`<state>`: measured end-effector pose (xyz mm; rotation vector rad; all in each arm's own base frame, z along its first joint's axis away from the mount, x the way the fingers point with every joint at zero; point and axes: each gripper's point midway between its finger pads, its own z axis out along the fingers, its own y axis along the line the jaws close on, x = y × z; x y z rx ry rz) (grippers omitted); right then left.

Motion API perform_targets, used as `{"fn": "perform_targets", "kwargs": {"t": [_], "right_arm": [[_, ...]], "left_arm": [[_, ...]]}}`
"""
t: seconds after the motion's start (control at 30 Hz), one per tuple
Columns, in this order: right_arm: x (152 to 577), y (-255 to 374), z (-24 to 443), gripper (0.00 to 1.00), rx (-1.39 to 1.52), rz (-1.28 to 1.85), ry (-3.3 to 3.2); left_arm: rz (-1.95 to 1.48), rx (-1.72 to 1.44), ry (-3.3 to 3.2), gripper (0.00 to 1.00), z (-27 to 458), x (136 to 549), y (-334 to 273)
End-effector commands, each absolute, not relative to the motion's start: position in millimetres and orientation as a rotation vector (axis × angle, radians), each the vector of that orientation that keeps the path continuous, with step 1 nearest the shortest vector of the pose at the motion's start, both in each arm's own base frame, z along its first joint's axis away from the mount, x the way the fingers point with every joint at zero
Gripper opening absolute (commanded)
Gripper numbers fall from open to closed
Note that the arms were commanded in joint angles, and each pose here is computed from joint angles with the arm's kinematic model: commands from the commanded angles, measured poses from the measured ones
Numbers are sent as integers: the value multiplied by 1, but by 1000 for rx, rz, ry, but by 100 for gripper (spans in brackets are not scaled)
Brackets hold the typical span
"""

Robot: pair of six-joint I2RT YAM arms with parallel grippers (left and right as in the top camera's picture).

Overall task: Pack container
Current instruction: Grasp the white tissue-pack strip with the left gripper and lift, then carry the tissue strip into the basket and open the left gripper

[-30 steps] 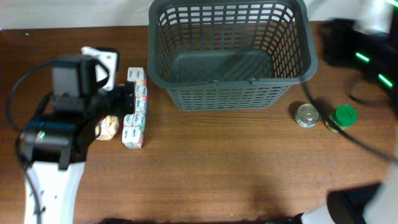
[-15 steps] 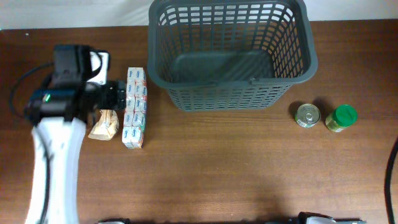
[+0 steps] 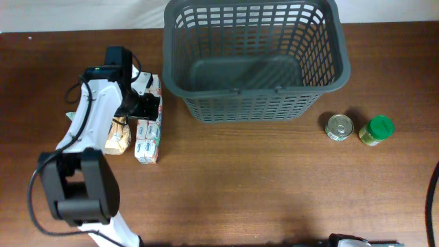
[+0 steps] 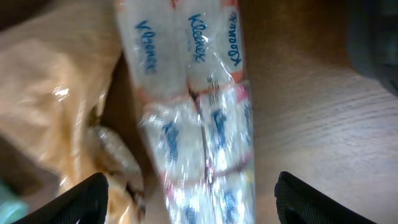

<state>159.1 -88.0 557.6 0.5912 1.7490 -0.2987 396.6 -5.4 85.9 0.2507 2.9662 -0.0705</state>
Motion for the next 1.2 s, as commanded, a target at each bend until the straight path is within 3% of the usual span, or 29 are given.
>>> {"fn": "perform_targets", "kwargs": {"t": [0.0,0.23,0.3,0.33,0.43,0.6,0.87,0.97,1.07,1.17], "right_arm": [[158,-93,556,99,623,-318,1748],[158,-93,556,99,623,-318,1748],[158,-93,556,99,623,-318,1748],[158,-93,556,99,623,-317,1748],[158,-93,556,99,623,-317,1748],[158,-93,556,99,623,-317,1748],[158,-93,556,99,623,-318,1748],[158,-93,556,99,623,-317,1748],[158,-93,556,99,623,-318,1748],[158,-93,556,99,623,-318,1748]], "left_arm": [[-127,315,3044,76,49,394,-14],[-148,337,3152,62,1,387,-20],[-152,338,3170,39,-8,385,-20],[-152,338,3173,2,-8,385,-20],[-130,310,3167,2,7,388,-17],[132,179,3038,2,87,426,16],[260,201,2499,2,302,482,26],[243,468,2202,2,397,477,-16],[270,825,1977,2,434,465,-79],[358,1276,1713,2,432,456,-159]]}}
